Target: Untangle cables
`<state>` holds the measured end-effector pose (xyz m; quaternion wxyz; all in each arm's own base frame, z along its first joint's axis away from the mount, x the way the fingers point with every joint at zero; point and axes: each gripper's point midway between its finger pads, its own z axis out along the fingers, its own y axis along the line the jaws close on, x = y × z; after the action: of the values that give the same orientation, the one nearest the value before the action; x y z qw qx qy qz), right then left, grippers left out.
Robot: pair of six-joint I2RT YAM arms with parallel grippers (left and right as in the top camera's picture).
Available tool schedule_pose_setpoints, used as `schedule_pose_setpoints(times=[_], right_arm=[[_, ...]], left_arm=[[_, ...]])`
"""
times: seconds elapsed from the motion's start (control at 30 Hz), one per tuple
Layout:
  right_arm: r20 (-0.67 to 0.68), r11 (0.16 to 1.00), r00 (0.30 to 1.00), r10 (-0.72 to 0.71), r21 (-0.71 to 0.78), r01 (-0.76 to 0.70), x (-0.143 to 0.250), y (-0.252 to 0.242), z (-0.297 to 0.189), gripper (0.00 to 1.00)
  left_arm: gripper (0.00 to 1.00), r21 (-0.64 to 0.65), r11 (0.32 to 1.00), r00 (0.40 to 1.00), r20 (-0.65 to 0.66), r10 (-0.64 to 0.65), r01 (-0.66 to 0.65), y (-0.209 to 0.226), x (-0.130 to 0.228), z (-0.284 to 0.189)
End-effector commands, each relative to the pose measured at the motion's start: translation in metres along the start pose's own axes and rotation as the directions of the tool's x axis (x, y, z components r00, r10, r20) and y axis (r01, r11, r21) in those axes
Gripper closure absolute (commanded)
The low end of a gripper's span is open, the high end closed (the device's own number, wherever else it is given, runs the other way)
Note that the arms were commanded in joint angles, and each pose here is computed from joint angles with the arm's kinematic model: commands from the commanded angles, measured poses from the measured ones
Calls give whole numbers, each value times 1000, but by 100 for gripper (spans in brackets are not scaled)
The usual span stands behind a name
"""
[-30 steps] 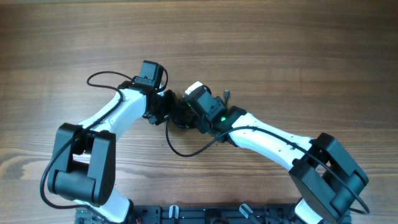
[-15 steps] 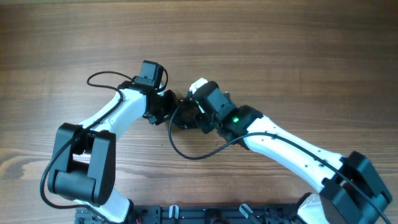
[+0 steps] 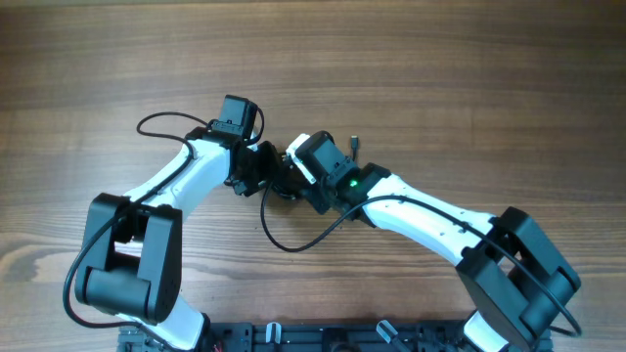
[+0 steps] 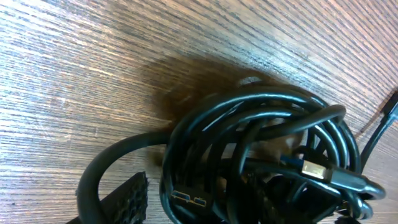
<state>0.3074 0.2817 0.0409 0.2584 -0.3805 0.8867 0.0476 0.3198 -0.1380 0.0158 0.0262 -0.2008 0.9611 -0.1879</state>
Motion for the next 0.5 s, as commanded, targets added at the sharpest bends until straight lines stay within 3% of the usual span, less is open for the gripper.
schedule_pose_setpoints(times=[0.0, 0.23, 0.47], right_arm=[[0, 998, 1000, -23, 52, 23, 0, -8, 8, 64], [66, 999, 997, -32, -22, 33, -28, 0, -27, 61], [45, 993, 992, -116, 13, 115, -22, -4, -10, 61]], left_arm=[[47, -7, 1000, 1000, -4, -7, 7, 2, -1, 3], [48, -7, 1000, 1000, -4, -7, 7, 2, -1, 3], [48, -7, 1000, 1000, -4, -7, 7, 2, -1, 3]])
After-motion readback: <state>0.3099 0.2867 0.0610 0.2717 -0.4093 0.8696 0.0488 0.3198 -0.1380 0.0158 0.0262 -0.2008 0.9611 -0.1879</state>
